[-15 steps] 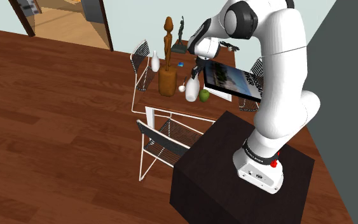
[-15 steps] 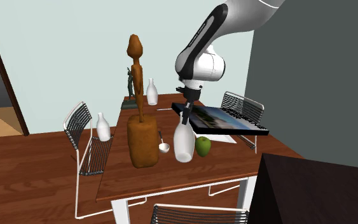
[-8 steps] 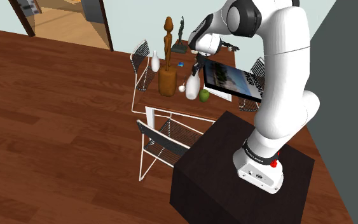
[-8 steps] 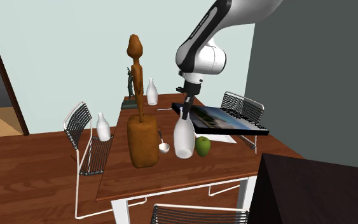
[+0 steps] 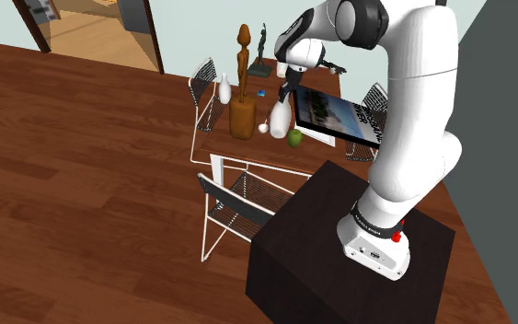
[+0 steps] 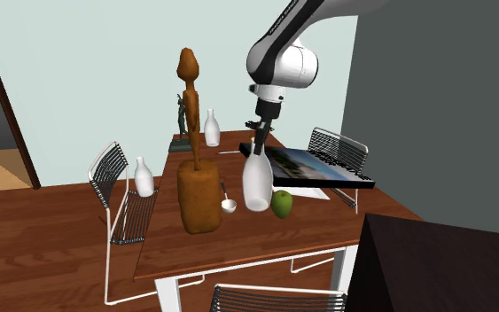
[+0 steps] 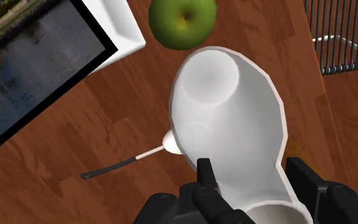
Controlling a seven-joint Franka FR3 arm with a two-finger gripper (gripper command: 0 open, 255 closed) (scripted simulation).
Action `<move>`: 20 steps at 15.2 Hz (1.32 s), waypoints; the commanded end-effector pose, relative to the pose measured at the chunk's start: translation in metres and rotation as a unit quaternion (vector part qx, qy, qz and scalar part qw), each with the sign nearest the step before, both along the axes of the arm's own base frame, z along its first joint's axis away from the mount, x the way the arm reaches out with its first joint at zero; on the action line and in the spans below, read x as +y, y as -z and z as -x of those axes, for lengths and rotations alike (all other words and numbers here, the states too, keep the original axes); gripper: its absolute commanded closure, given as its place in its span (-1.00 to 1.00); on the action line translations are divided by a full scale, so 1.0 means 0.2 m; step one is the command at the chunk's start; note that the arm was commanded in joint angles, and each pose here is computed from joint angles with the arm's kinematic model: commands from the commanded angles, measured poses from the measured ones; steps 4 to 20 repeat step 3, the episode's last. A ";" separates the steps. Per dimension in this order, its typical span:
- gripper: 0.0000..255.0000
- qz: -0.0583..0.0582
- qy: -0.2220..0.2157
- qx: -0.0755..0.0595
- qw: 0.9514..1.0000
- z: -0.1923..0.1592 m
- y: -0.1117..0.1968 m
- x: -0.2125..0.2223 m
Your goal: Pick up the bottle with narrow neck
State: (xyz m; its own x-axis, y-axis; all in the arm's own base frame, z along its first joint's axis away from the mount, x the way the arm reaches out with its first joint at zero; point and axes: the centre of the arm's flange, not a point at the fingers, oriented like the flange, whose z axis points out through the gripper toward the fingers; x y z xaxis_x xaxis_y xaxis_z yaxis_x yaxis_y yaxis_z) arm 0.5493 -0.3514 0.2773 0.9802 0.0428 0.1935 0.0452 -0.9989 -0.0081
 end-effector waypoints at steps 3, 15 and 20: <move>1.00 0.000 0.000 0.000 1.000 0.00 -0.06 0.00; 1.00 0.000 0.000 0.000 1.000 0.00 -0.06 0.00; 1.00 0.000 0.000 0.000 1.000 0.00 -0.06 0.00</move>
